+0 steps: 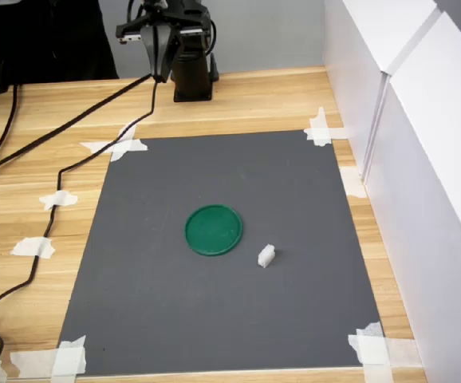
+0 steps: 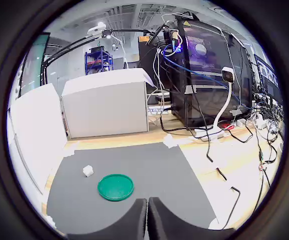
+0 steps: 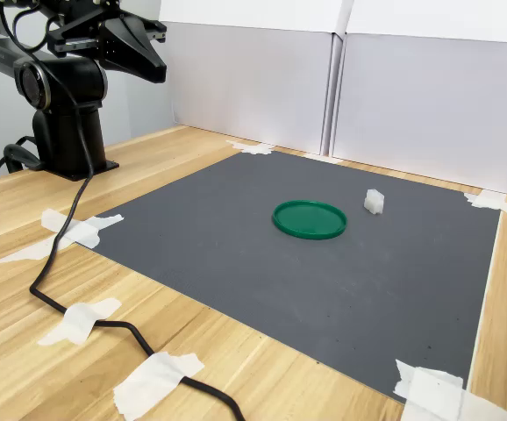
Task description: Grasp a white terminal and put it on the green lid.
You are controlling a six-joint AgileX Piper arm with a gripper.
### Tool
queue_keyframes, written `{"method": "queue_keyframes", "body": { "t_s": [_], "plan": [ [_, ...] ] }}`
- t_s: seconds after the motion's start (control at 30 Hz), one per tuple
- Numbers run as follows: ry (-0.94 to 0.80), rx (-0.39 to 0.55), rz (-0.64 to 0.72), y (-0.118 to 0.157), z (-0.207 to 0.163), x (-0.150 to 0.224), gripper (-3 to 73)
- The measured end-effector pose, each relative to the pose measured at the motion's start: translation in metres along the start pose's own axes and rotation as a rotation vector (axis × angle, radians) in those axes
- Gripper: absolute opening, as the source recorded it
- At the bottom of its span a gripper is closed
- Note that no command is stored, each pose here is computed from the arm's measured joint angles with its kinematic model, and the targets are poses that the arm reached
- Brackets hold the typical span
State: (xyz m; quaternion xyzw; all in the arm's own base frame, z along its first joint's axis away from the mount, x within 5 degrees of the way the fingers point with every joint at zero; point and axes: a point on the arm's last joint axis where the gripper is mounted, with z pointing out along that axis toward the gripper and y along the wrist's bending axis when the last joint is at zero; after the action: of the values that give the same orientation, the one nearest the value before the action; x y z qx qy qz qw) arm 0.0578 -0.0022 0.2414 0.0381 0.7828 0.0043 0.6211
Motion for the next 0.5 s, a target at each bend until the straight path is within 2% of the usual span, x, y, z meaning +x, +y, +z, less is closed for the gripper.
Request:
{"method": "queue_keyframes", "body": {
  "t_s": [0.27, 0.5],
  "plan": [
    [0.12, 0.013, -0.018, 0.001, 0.0, -0.032, -1.6],
    [0.33, 0.032, -0.05, 0.001, 0.014, -0.063, -1.6]
  ]
}}
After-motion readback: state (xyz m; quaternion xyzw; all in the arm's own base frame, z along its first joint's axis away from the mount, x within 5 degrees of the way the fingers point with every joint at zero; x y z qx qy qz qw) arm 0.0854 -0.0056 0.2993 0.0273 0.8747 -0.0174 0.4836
